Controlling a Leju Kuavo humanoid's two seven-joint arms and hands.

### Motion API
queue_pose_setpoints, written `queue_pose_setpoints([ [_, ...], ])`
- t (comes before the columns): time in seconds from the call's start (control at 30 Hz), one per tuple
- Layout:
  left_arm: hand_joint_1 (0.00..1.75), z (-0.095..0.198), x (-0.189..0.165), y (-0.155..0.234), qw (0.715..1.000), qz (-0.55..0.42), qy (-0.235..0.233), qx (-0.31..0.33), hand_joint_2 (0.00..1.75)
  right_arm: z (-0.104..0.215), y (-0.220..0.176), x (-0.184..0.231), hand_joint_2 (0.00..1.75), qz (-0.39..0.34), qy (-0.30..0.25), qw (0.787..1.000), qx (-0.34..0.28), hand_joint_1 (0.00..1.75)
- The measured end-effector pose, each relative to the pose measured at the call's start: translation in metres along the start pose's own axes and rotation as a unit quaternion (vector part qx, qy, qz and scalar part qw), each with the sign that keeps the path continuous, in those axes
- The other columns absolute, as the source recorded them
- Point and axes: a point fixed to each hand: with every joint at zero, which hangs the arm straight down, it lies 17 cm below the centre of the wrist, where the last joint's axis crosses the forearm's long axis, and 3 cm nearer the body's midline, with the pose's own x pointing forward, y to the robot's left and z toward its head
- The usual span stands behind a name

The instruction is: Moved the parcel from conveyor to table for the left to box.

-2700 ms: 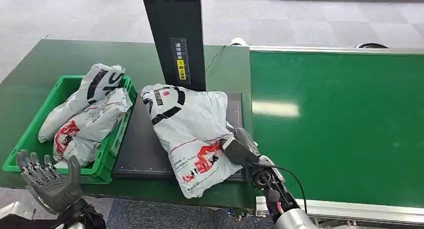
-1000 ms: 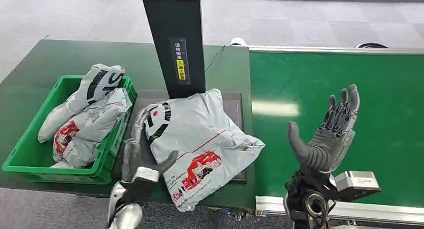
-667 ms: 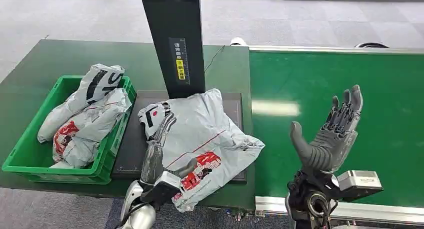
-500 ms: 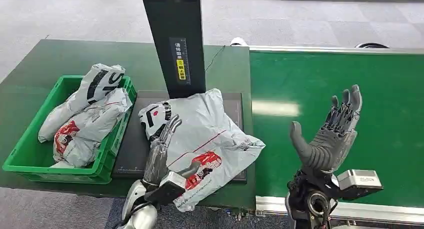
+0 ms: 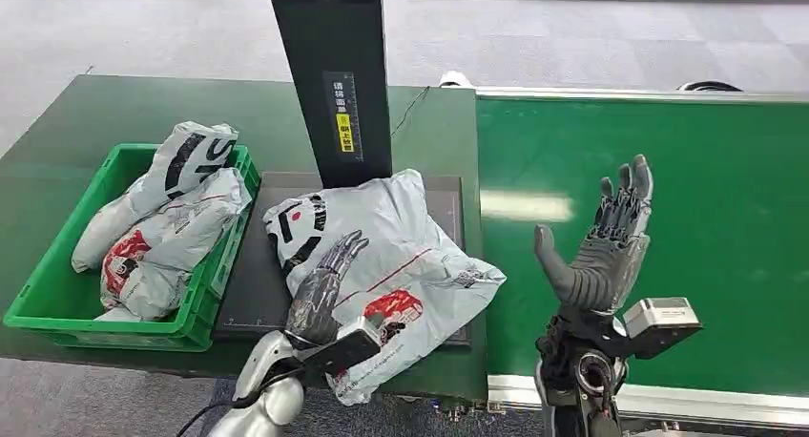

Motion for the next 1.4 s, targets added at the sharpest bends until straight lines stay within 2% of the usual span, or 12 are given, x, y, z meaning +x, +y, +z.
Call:
queue_pose_setpoints([
  [0.13, 0.00, -0.003, -0.030, -0.022, 0.998, -0.002, 0.027, -0.054, 1.75, 0.007, 0.006, -0.017, 1.75, -0.015, 0.023, 1.000, 0.011, 0.00],
  [0.3, 0.00, -0.009, -0.051, -0.032, 0.995, -0.011, 0.038, -0.087, 1.75, 0.015, 0.006, -0.032, 1.75, -0.020, 0.046, 0.999, 0.015, 0.00],
  [0.83, 0.00, -0.014, -0.061, -0.036, 0.993, -0.017, 0.046, -0.105, 1.75, 0.021, -0.001, -0.046, 1.75, -0.015, 0.066, 0.998, 0.009, 0.00],
  [0.87, 0.24, -0.013, -0.061, -0.037, 0.993, -0.017, 0.047, -0.105, 1.75, 0.021, -0.001, -0.047, 1.75, -0.015, 0.066, 0.998, 0.008, 0.00],
  [0.9, 1.52, -0.014, -0.061, -0.037, 0.993, -0.016, 0.046, -0.105, 1.75, 0.022, -0.001, -0.047, 1.75, -0.015, 0.066, 0.998, 0.008, 0.00],
  [0.93, 1.75, -0.014, -0.061, -0.037, 0.993, -0.017, 0.046, -0.105, 1.75, 0.022, -0.001, -0.047, 1.75, -0.016, 0.067, 0.998, 0.008, 0.00],
  [1.2, 1.75, -0.014, -0.059, -0.036, 0.994, -0.026, 0.041, -0.096, 1.75, 0.023, -0.002, -0.054, 1.75, -0.025, 0.076, 0.997, 0.010, 0.00],
  [1.33, 1.75, -0.015, -0.046, -0.016, 0.999, 0.021, 0.010, -0.034, 1.75, 0.025, -0.003, -0.059, 1.75, -0.023, 0.083, 0.996, 0.009, 0.00],
  [1.4, 1.75, -0.011, -0.030, 0.009, 0.995, 0.091, -0.018, 0.035, 1.75, 0.028, -0.005, -0.062, 1.75, -0.019, 0.087, 0.996, 0.007, 0.00],
])
